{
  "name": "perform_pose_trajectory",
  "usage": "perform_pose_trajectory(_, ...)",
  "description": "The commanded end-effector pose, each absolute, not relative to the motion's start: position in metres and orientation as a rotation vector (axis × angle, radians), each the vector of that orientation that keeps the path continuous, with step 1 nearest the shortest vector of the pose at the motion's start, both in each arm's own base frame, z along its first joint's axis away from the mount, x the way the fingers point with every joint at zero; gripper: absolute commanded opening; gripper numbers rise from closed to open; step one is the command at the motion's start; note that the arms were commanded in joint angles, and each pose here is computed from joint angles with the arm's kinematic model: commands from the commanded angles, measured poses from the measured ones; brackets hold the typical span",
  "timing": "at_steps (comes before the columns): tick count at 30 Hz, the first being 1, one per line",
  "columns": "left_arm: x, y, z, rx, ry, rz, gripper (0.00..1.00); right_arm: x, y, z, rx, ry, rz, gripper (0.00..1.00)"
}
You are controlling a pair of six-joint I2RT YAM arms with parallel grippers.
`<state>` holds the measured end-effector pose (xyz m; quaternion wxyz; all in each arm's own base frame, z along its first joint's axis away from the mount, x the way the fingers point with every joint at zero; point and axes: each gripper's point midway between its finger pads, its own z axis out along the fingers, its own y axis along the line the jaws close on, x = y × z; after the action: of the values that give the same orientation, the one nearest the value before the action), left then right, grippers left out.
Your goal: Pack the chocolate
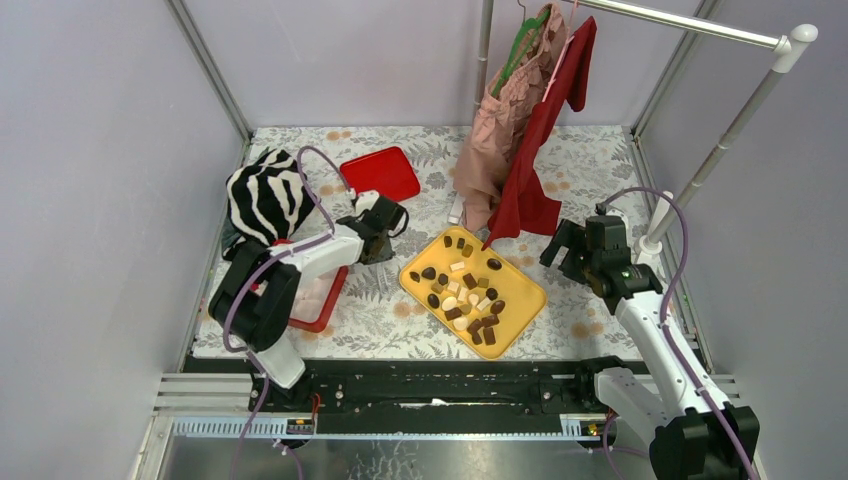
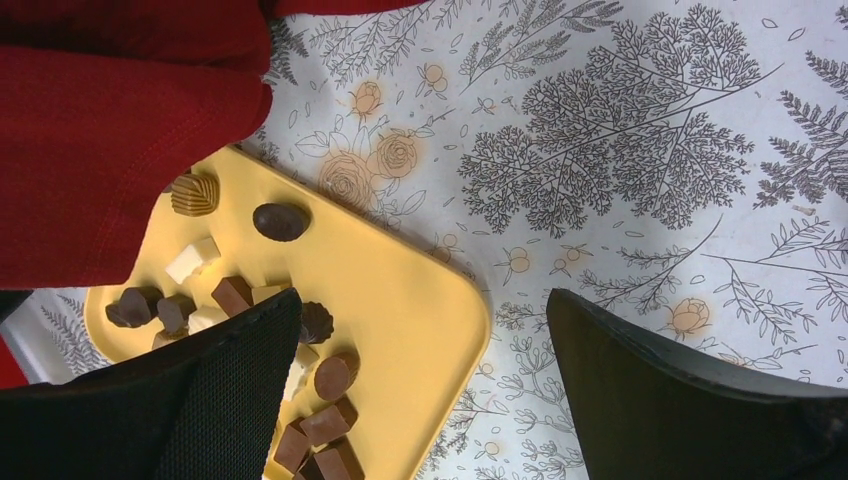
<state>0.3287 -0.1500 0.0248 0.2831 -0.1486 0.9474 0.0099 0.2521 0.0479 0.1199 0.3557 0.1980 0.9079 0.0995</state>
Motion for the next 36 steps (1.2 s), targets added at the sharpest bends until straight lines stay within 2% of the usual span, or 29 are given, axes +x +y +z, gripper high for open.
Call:
perform_pose_trajectory(1, 0.328, -0.177, 0.086, -0.112, 2.473, -0.02, 0.13, 0.265, 0.046, 0.148, 0.458, 2.265, 0.258, 1.0)
perform_pose_trajectory(7, 0.292, -0.224, 0.135, 0.206, 2.447, -0.184, 0.14, 0.272, 0.052, 0.159, 0.426, 2.253, 0.292, 1.0)
perform_pose_trajectory(14, 0.24, -0.251, 0.147, 0.434, 2.512, -0.218, 0.16, 0.278, 0.068, 0.157, 0.44, 2.326, 0.383, 1.0)
perform_pose_trajectory(18, 0.215, -0.266, 0.149, 0.562, 2.577, -0.264, 0.2, 0.276, 0.067, 0.157, 0.485, 2.344, 0.375, 1.0)
perform_pose_trajectory(25, 0.2, -0.28, 0.15, 0.728, 2.62, -0.325, 0.22, 0.273, 0.055, 0.16, 0.599, 2.386, 0.281, 1.0)
perform_pose_trajectory(31, 0.206, -0.274, 0.152, 0.848, 2.602, -0.242, 0.24, 0.274, 0.046, 0.175, 0.69, 2.372, 0.226, 1.0)
perform_pose_trajectory(36, 0.212, -0.281, 0.153, 0.848, 2.598, -0.237, 0.27, 0.274, 0.039, 0.188, 0.629, 2.402, 0.158, 1.0)
